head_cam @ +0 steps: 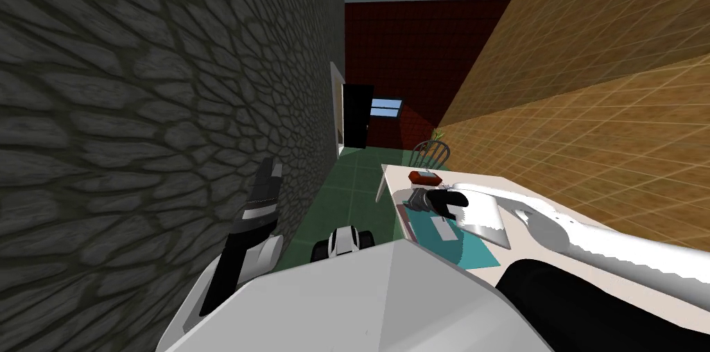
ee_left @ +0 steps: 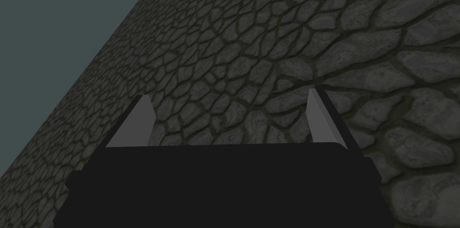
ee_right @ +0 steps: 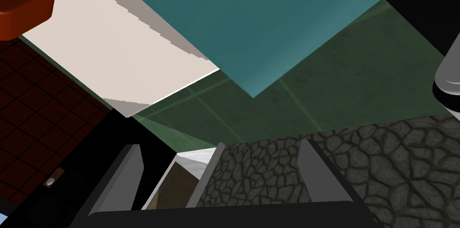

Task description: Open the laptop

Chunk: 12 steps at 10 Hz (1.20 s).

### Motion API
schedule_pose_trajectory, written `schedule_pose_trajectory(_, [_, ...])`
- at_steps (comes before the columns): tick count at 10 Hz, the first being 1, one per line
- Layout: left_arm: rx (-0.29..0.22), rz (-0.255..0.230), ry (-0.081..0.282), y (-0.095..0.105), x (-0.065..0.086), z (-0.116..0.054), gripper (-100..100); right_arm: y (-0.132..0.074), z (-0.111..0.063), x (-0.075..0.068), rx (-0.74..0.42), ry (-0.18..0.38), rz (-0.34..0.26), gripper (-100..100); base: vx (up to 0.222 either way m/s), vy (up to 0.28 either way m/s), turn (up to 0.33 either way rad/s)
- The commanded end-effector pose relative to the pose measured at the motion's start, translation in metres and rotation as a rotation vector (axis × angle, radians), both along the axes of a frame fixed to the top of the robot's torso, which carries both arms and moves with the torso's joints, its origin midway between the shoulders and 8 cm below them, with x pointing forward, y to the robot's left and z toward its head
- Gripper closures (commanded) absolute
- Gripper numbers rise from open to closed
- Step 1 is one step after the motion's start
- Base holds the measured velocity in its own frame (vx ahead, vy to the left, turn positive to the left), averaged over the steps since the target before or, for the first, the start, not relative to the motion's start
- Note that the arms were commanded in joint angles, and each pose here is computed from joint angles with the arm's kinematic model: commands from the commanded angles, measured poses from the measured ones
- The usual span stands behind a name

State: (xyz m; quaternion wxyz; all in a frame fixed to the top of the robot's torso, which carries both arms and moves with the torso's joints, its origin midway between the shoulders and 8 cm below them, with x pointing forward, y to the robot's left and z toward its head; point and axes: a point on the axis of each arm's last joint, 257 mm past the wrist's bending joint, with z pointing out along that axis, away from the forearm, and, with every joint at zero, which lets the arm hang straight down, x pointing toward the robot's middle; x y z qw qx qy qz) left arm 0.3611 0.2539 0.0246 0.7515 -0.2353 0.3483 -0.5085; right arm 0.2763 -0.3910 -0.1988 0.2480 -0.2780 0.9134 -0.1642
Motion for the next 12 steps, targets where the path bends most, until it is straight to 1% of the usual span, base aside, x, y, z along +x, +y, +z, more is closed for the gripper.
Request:
schedule_pose_trajectory(1, [0.000, 0.000, 0.000, 0.000, 0.000, 0.000, 0, 0.004, 0.013, 0.008, 0.000, 0.000, 0.012, -100, -0.011, 0.001, -0.055])
schedule_pose_trajectory(5, [0.000, 0.000, 0.000, 0.000, 0.000, 0.000, 0, 0.015, 0.036, 0.021, 0.000, 0.001, 0.040, -100, -0.014, -0.001, -0.050])
schedule_pose_trajectory(6, [0.000, 0.000, 0.000, 0.000, 0.000, 0.000, 0, 0.014, 0.033, 0.020, 0.000, 0.001, 0.035, -100, -0.007, 0.000, -0.008])
schedule_pose_trajectory(7, [0.000, 0.000, 0.000, 0.000, 0.000, 0.000, 0, 0.014, 0.034, 0.020, 0.000, 0.001, 0.035, 0, 0.000, 0.000, 0.000])
schedule_pose_trajectory(12, [0.000, 0.000, 0.000, 0.000, 0.000, 0.000, 0, 0.014, 0.034, 0.020, 0.000, 0.001, 0.035, 0, 0.000, 0.000, 0.000])
